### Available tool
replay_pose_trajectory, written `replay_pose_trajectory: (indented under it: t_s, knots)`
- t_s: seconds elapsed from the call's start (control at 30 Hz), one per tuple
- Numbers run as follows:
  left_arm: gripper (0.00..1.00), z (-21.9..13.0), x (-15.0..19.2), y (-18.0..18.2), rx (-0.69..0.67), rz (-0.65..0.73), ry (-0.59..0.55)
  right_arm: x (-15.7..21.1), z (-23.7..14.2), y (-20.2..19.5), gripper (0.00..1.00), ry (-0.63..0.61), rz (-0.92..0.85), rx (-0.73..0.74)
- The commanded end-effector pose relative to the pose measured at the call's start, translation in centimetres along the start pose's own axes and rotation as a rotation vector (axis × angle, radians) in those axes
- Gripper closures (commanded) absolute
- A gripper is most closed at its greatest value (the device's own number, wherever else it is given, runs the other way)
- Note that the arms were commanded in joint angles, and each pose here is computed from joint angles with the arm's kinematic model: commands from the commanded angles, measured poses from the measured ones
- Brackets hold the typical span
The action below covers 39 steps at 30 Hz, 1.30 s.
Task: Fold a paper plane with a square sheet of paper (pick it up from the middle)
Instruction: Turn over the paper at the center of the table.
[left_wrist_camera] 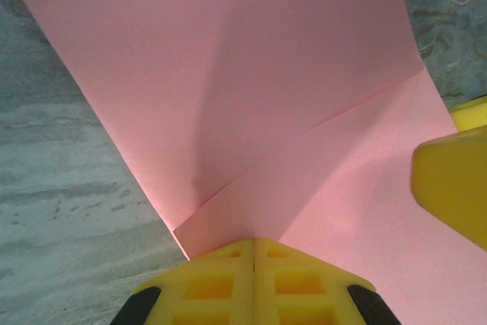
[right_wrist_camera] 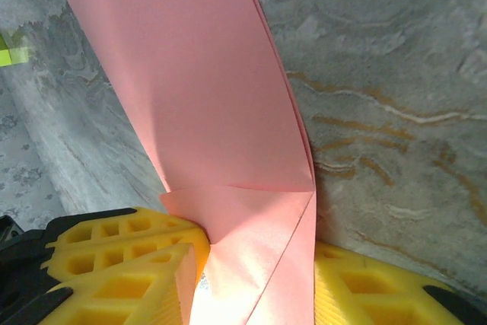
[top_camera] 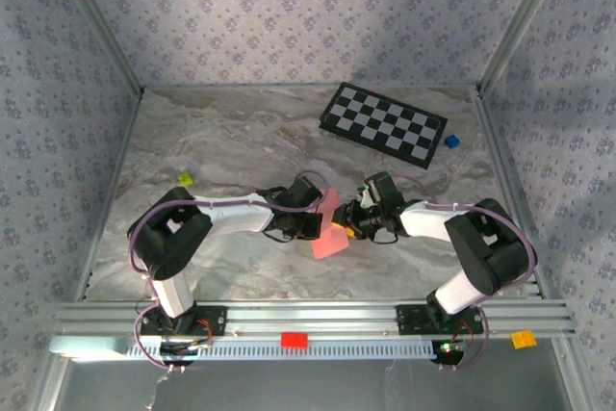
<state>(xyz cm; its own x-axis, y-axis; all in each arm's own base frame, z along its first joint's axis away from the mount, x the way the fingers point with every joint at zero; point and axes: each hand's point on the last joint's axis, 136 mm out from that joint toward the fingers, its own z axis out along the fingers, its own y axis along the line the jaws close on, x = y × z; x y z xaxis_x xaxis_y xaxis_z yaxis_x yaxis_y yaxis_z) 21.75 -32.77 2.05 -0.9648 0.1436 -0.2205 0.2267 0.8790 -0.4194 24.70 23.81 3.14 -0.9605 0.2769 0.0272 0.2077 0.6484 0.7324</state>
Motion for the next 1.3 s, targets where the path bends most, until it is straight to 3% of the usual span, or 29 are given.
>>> replay_pose_trajectory:
  t_s: [0.0,0.27,0.57,0.9,1.27]
  knots:
    - [0.97,-0.1,0.7,1.2,-0.029,-0.021,0.017,-0.4,0.4,0.0,0.60,0.000,0.000,-0.019]
    - [0.97,-0.1,0.7,1.4,-0.030,-0.026,0.013,-1.0,0.1,0.1,0.70,-0.021,-0.019,-0.062]
    - [0.96,-0.2,0.5,1.2,-0.016,-0.038,0.003,-1.4,0.4,0.2,0.74,-0.030,-0.029,-0.101]
    - [0.95,-0.8,0.2,1.1,-0.001,-0.058,-0.014,-1.2,0.4,0.1,0.90,-0.022,-0.045,-0.107]
    - [0.78,-7.2,-2.2,-1.7,0.130,-0.062,-0.181,-1.1,-3.4,2.9,0.95,-0.090,-0.211,-0.090]
